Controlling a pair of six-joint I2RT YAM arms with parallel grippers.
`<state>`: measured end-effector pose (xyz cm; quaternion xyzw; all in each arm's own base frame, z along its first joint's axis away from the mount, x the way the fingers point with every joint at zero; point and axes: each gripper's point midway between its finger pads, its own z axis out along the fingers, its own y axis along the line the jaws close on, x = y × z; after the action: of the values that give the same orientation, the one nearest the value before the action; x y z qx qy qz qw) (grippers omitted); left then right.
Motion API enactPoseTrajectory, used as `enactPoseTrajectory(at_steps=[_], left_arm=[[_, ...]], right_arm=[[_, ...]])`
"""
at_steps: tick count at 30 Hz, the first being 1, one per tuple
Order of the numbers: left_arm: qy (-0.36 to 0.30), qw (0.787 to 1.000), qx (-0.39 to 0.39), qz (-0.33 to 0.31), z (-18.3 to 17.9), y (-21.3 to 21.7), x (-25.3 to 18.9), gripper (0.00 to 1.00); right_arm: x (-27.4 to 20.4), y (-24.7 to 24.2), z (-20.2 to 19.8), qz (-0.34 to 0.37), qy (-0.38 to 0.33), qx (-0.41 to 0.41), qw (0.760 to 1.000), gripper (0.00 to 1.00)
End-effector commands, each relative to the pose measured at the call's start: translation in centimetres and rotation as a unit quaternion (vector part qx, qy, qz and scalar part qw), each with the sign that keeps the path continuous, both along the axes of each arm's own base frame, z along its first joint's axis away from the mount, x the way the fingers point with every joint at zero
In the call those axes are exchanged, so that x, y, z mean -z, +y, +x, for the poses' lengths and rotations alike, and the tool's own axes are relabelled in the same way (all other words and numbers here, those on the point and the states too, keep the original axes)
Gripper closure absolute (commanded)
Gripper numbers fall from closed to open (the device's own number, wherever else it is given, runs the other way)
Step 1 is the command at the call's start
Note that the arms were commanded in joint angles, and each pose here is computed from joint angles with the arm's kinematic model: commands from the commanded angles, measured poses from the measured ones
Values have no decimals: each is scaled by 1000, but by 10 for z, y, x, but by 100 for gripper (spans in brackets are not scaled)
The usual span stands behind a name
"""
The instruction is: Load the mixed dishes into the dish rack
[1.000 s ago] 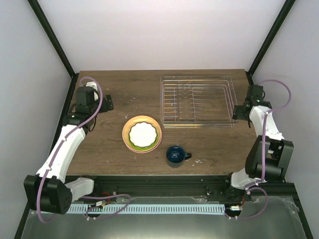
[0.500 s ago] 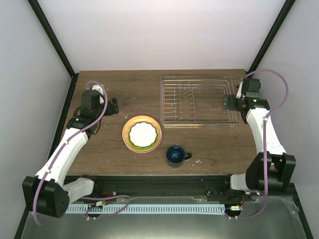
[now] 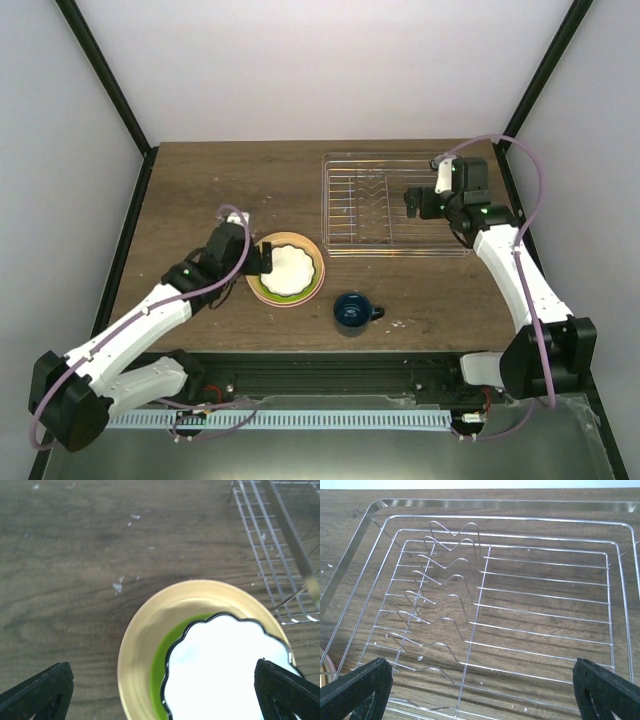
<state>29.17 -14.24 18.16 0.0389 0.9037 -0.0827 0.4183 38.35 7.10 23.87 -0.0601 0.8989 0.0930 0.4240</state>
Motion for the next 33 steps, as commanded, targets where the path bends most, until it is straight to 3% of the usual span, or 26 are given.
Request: enactPoseTrajectory(at_steps=[1,7,20,25,28,33], left_arm=[[-13,998,-58,-23,-12,17,3,0],[-65,995,-56,-52,-7,16,-24,0],[-130,980,-147,-29,8,47,-47,0],[-153,981,-116,-25,6,42,-51,0],[-139,985,-100,-14,4,39,-45,2],[-27,997,-65,29,1,24,3,9]], right_arm=[[-1,7,3,17,-15,-8,1000,0],[3,8,3,21,-10,-3,1000,0],[-1,-4,0,-6,-14,20,1000,0],[0,-8,1,-13,-13,27,999,0],[0,-6,2,-8,-9,26,1000,0],[4,-5,2,-5,-2,26,1000,0]])
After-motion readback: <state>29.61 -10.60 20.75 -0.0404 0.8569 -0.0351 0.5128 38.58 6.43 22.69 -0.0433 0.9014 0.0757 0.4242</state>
